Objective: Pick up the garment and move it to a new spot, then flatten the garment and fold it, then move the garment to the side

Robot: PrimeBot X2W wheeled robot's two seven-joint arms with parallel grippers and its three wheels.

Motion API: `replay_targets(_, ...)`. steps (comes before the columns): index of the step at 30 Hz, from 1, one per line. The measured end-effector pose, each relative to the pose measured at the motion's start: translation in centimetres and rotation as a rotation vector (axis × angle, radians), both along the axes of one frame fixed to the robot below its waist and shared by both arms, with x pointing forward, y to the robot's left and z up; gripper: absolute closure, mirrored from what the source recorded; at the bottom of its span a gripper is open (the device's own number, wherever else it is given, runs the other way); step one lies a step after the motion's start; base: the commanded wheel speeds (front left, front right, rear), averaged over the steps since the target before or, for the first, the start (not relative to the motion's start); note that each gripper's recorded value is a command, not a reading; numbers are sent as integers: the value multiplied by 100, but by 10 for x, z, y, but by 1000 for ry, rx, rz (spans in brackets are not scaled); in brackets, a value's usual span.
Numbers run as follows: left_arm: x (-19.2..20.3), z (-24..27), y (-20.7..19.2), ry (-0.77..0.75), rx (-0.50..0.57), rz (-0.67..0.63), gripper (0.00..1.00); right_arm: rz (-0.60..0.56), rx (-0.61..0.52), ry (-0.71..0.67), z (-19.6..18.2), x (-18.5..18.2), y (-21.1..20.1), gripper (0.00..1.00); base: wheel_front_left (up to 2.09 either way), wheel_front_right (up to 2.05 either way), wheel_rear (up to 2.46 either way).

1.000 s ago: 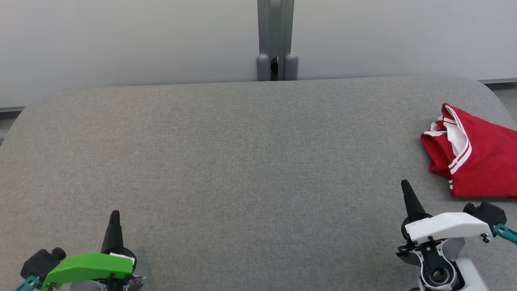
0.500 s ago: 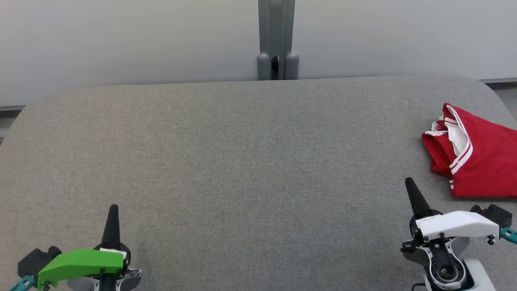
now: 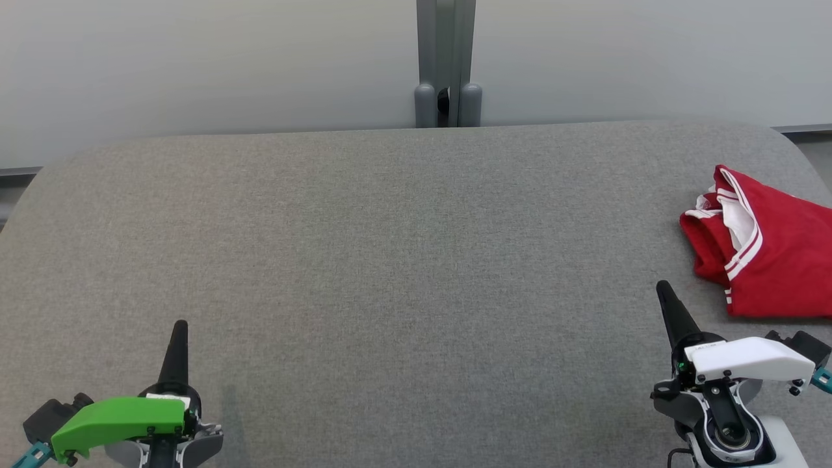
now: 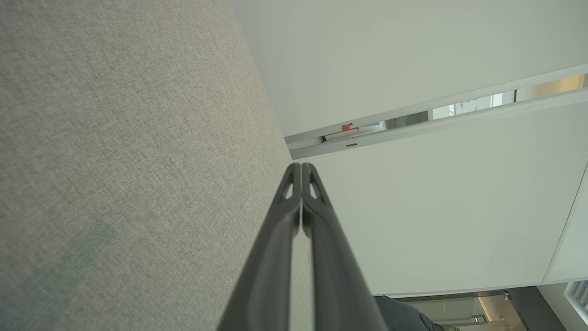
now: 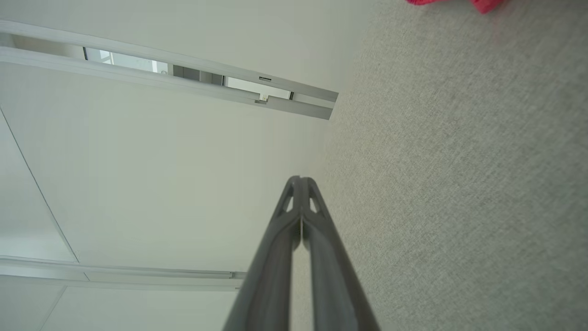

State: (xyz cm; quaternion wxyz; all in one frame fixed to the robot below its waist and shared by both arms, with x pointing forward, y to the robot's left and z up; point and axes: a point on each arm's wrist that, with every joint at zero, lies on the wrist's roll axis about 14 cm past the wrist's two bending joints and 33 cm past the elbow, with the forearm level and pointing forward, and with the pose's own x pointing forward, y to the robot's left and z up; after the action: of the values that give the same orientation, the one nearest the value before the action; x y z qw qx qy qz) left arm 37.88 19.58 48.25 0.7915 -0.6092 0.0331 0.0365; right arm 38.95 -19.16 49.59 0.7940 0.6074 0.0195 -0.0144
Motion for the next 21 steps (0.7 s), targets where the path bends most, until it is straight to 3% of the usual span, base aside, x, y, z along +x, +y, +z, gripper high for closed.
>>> replay_targets(21, 6, 12, 1, -49, -159, -3, 100, -4, 162, -27, 7, 1, -4, 100, 0, 0, 0)
